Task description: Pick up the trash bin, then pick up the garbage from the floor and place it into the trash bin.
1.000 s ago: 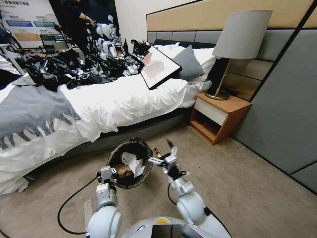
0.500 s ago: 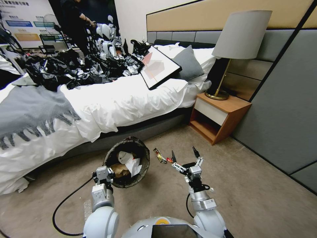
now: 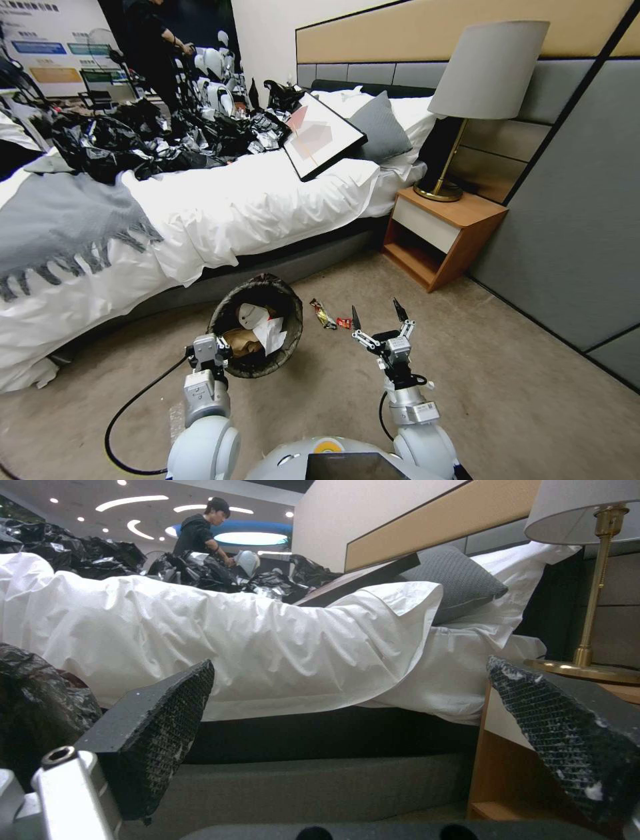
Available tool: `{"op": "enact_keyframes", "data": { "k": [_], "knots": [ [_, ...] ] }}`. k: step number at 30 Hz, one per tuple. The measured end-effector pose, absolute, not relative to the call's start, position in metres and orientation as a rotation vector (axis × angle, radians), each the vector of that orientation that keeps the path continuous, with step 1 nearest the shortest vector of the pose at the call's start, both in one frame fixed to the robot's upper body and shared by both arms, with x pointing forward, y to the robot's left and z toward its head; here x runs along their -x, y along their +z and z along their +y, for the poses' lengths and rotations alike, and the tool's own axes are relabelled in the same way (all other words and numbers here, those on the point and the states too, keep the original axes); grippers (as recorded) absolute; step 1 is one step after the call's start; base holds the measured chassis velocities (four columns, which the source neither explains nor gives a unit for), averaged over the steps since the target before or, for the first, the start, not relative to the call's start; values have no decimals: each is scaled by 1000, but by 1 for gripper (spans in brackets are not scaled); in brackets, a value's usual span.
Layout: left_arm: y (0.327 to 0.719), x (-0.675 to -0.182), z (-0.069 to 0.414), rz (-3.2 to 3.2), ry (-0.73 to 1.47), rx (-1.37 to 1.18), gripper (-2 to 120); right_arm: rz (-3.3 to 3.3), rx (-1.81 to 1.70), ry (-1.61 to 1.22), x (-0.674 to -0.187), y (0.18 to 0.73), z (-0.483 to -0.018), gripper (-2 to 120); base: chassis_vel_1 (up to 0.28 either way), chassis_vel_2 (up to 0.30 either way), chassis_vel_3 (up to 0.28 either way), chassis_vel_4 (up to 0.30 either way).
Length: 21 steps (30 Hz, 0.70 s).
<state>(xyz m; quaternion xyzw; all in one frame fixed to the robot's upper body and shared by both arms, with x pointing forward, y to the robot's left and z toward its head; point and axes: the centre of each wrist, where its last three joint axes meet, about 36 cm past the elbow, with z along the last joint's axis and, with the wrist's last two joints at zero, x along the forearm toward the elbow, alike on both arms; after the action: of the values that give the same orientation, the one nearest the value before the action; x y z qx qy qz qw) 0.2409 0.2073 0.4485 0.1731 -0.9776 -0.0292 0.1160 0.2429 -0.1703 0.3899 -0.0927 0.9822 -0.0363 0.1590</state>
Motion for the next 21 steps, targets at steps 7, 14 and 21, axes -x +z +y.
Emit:
{"op": "enact_keyframes", "data": {
  "k": [7, 14, 21],
  "knots": [
    [448, -241, 206, -2862, -84, -504, 0, 2809, 259, -110, -244, 390, -172, 100, -25, 25, 31, -33],
    [449, -241, 206, -2865, -81, -503, 0, 2808, 254, -106, -246, 392, -172, 100, -148, 154, 139, -147],
    [449, -241, 207, -2865, -82, -509, 0, 2803, 252, -101, -250, 393, -173, 100, -138, 143, 139, -139]
  ]
}}
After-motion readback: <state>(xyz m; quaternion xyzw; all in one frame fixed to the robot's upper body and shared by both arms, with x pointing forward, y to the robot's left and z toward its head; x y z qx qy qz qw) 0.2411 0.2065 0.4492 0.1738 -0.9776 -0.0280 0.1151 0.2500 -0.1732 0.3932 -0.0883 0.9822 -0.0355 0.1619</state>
